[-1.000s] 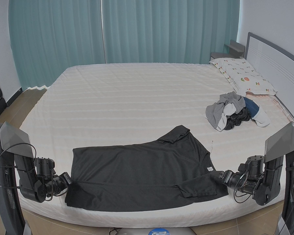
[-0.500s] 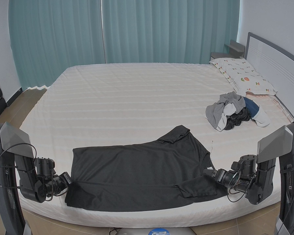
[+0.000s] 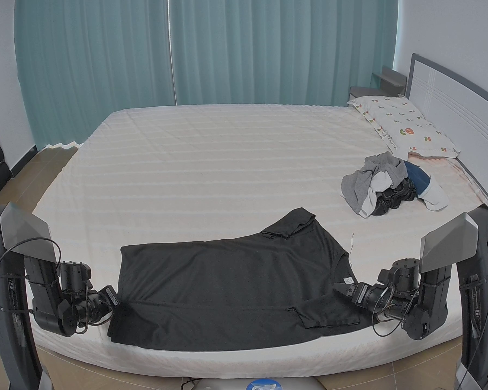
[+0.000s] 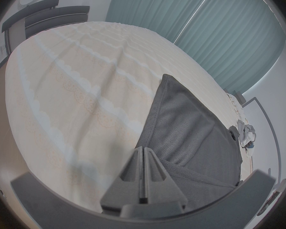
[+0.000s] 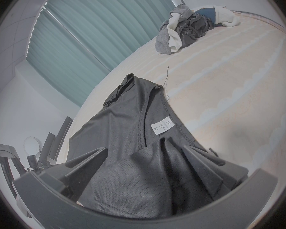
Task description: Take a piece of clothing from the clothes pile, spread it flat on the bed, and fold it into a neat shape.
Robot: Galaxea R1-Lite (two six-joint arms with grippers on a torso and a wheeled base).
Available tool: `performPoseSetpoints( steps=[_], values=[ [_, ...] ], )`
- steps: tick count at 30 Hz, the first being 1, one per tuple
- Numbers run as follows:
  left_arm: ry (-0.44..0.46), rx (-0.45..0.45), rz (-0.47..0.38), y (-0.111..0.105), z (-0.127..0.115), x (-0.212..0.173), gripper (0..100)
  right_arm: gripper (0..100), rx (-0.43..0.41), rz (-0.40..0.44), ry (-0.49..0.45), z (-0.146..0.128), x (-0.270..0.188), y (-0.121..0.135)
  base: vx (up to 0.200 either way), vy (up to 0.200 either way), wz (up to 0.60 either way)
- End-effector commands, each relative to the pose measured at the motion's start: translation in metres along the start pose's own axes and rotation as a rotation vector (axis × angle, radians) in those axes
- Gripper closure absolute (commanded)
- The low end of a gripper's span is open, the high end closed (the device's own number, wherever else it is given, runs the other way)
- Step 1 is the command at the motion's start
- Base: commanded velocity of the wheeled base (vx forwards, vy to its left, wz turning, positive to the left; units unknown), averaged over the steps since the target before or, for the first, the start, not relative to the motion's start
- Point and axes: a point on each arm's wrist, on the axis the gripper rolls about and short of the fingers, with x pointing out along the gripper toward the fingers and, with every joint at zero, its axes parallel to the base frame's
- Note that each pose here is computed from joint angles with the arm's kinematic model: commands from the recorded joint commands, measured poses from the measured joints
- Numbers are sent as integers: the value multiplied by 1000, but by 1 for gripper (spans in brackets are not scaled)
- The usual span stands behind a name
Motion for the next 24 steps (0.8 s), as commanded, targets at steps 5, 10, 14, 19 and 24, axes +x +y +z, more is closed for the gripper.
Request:
performPoseSetpoints(
  steps=[5, 10, 14, 19, 24],
  values=[
    [1, 0, 1, 0, 0, 0, 100, 100, -27, -19, -6, -2, 2, -2, 0, 0, 0],
    [-3, 0, 1, 1, 0, 0, 100, 100, -21, -57, -32, 1, -1, -5, 0, 0, 0],
    [-1, 1, 1, 0, 0, 1, 100, 100, -8, -88, -53, 5, -3, -12, 0, 0, 0],
    [0, 3, 0, 0, 0, 1, 100, 100, -3, -94, -52, 5, -3, -14, 0, 0, 0],
    [0, 4, 0, 1, -1, 1, 100, 100, -3, -89, -54, 5, -3, -13, 0, 0, 0]
  ],
)
